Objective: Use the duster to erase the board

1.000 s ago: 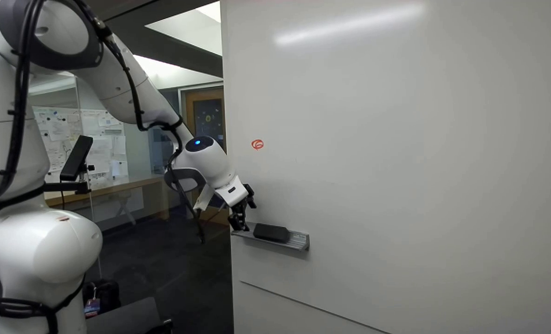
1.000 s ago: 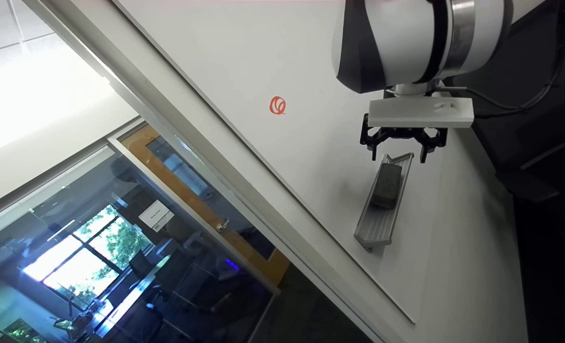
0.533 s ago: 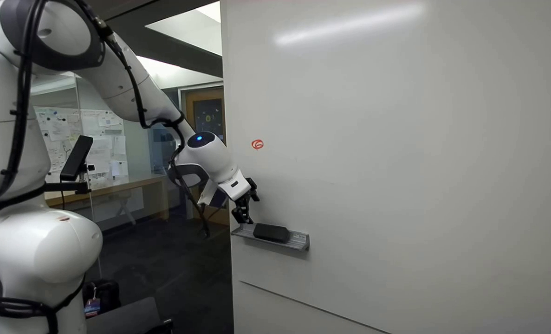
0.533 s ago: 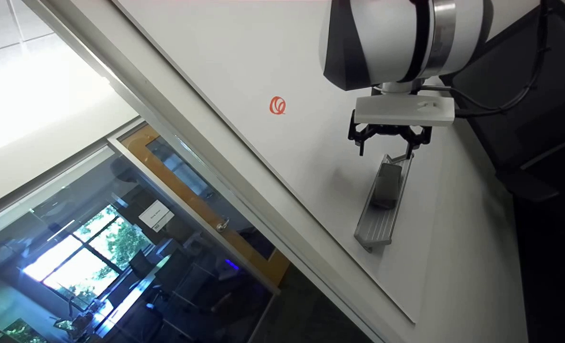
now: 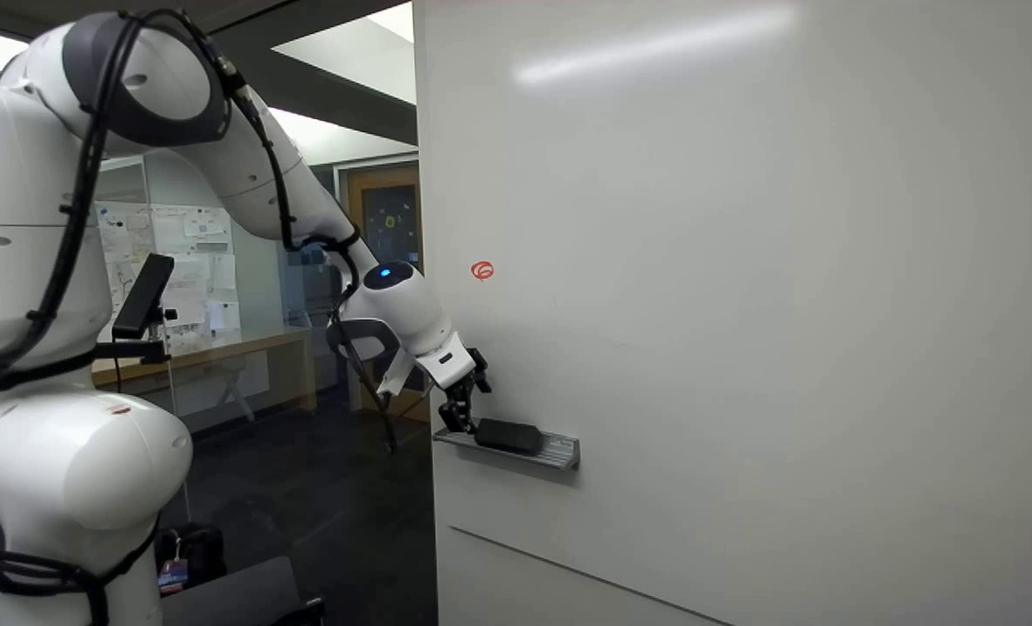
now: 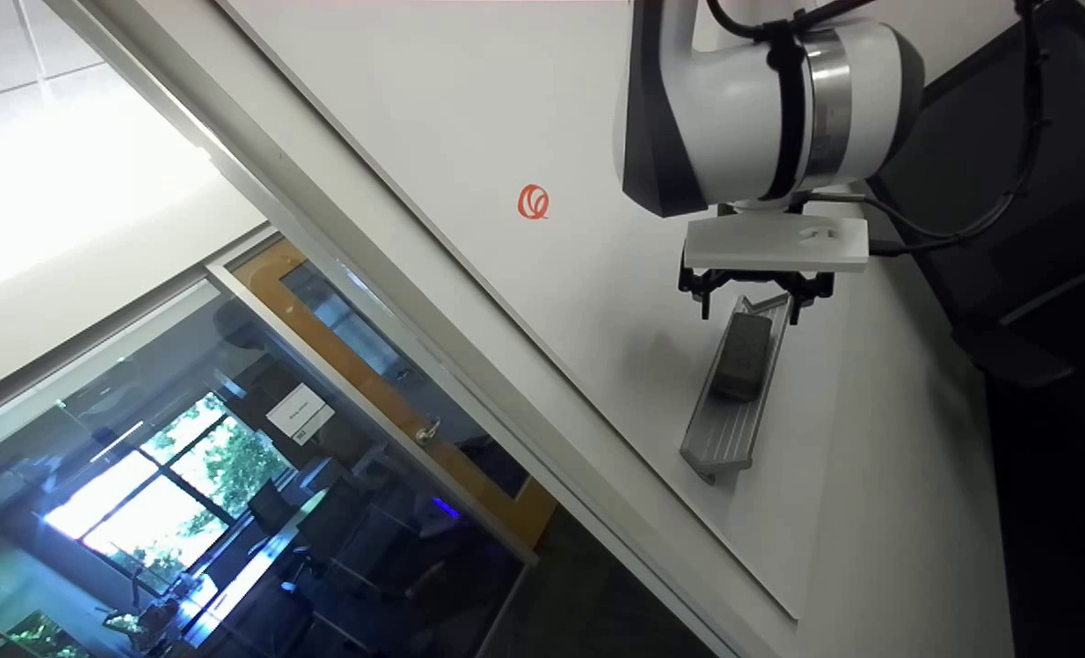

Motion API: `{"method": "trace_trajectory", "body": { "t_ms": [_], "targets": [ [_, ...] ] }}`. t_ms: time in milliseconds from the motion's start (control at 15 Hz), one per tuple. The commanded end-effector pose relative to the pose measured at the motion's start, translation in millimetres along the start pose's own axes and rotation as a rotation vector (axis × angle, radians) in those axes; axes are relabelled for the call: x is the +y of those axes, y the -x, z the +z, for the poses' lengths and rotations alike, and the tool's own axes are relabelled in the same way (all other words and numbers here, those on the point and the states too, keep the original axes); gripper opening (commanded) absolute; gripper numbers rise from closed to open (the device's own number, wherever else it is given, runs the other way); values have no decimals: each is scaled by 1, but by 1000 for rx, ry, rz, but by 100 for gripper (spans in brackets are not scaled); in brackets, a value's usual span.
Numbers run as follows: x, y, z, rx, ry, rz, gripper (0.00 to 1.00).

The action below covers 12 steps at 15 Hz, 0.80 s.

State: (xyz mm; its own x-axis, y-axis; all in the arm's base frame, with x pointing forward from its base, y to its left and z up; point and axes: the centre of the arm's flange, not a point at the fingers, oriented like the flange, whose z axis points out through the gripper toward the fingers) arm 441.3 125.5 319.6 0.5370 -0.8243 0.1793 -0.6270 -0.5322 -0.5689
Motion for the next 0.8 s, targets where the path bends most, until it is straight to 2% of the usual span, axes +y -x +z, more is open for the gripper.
{"method": "trace_trajectory", "body": {
  "t_ms": [0,67,333,733],
  "targets": [
    [16,-3,30,37,-25,36,100],
    [17,-4,31,42,-29,47,100],
    [21,-9,34,45,-49,94,83],
    [26,-10,41,31,-49,108,90]
  ]
}}
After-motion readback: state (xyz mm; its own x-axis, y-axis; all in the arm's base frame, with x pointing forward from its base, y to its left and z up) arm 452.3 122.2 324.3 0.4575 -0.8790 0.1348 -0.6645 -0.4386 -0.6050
